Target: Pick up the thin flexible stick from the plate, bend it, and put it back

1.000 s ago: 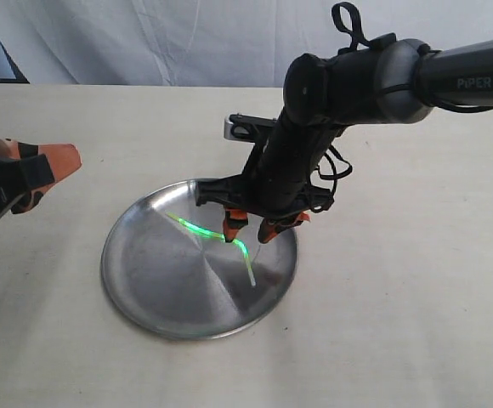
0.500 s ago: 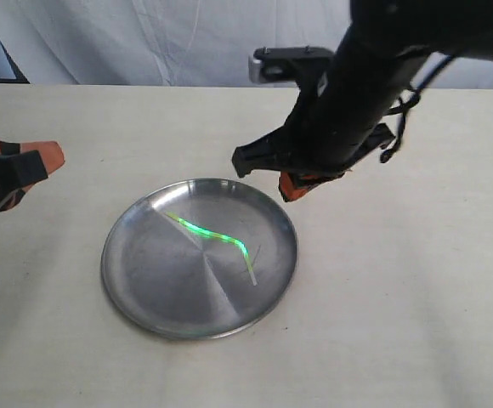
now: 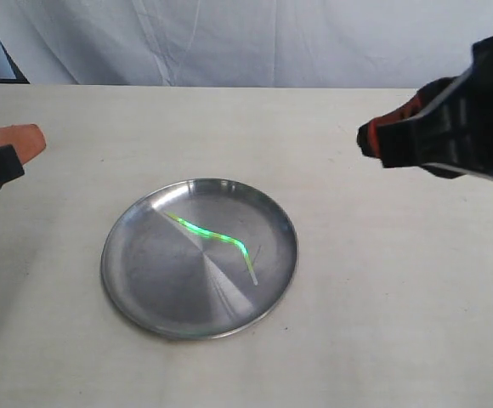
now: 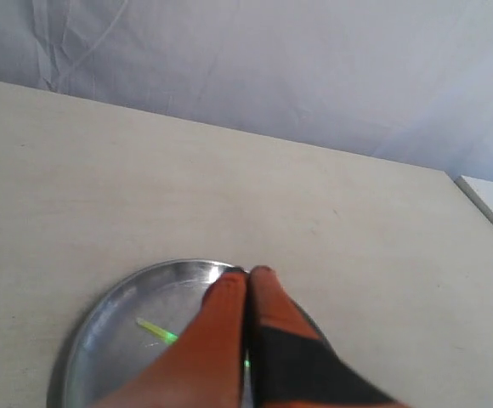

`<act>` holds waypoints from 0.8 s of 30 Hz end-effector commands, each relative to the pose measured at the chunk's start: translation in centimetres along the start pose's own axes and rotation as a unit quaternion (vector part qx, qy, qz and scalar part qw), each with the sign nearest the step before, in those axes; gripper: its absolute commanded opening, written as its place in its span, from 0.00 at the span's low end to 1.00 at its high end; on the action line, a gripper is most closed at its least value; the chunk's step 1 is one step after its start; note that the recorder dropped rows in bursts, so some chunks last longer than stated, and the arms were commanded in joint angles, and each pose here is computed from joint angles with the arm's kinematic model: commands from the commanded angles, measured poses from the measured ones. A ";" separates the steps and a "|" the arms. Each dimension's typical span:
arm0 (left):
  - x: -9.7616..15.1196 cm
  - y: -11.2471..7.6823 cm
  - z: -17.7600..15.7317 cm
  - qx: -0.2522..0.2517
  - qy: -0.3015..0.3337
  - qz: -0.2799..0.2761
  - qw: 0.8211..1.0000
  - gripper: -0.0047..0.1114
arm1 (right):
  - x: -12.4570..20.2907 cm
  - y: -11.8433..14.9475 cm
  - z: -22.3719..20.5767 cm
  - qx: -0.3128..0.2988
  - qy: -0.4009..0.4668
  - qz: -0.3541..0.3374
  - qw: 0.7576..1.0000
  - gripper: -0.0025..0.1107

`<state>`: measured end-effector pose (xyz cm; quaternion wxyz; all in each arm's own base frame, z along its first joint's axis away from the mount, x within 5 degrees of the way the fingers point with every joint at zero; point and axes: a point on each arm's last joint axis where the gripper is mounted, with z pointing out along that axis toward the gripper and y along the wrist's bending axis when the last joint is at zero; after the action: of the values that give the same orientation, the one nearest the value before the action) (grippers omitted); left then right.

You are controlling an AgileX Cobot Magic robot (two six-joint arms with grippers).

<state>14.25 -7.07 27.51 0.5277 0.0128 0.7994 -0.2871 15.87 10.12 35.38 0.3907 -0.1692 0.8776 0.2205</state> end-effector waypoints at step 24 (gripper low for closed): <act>0.1 0.0 -0.1 -0.001 0.000 0.004 1.000 0.04 | 16.3 -6.6 -4.4 0.259 -0.287 0.031 0.922 0.02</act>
<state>14.24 -7.09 27.50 0.5276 0.0148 0.7995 -0.2868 5.91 0.35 26.21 0.6557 0.0402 0.7521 0.0531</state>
